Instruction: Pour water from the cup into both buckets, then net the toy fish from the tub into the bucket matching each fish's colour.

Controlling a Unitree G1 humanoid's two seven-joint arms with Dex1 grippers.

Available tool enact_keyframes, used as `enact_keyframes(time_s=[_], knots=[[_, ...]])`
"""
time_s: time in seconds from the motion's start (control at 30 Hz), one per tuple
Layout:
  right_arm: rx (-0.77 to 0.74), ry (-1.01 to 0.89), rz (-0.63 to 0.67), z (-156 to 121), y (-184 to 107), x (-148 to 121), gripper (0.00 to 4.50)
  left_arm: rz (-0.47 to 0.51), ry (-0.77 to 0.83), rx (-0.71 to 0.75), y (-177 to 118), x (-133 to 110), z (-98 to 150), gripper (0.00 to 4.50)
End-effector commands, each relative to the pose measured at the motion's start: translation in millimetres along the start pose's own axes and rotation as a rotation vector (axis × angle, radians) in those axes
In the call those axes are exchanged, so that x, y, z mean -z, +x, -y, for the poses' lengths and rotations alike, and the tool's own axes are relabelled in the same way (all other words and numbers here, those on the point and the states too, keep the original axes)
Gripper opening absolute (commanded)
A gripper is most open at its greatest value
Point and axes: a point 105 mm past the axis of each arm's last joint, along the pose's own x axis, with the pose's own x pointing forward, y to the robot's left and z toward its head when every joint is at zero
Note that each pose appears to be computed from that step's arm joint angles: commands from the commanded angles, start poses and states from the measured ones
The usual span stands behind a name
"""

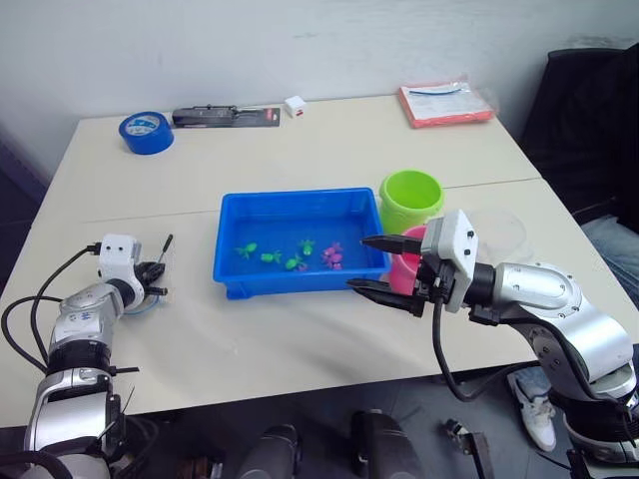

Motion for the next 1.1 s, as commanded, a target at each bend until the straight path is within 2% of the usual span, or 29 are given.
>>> enact_keyframes(time_s=[0.03, 0.27, 0.33, 0.43, 0.53, 0.6, 0.7, 0.8, 0.83, 0.87, 0.93, 1.03, 1.1], knots=[[-0.009, -0.051, 0.039, -5, 0, -12, 4.50, -0.047, 0.013, -0.022, -2, 12, -6, 0.13], [-0.010, -0.045, 0.051, -4, 1, -13, 4.50, -0.034, 0.032, -0.050, -5, 12, -10, 0.13], [-0.009, -0.044, 0.053, -4, 1, -13, 4.50, 0.013, 0.054, -0.120, -11, 2, -24, 0.13], [-0.012, -0.033, 0.064, -4, 2, -14, 4.50, 0.153, 0.070, -0.177, -28, -33, -46, 0.13], [-0.016, -0.028, 0.063, -4, 1, -12, 4.50, 0.288, 0.113, -0.113, -46, -72, -43, 0.13], [-0.016, -0.023, 0.063, -4, 1, -10, 4.50, 0.377, 0.171, -0.016, -59, -103, -27, 0.13], [-0.012, -0.019, 0.065, -2, 2, -9, 4.50, 0.440, 0.241, 0.073, -72, -129, -5, 0.13], [0.004, -0.008, 0.055, 2, 1, -7, 4.50, 0.510, 0.327, 0.247, -85, -153, 42, 0.13], [0.007, -0.006, 0.051, 2, 1, -7, 4.50, 0.515, 0.346, 0.287, -88, -155, 52, 0.13], [0.009, 0.003, 0.039, 3, 1, -5, 4.50, 0.502, 0.385, 0.401, -89, -152, 77, 0.13], [0.012, 0.018, 0.020, 5, 0, -2, 4.50, 0.470, 0.437, 0.562, -94, -144, 112, 0.13], [0.016, 0.037, 0.003, 8, -1, 0, 4.50, 0.382, 0.522, 0.672, -92, -127, 137, 0.13], [0.022, 0.058, -0.019, 10, -3, 3, 4.50, 0.366, 0.554, 0.760, -94, -121, 155, 0.13]])
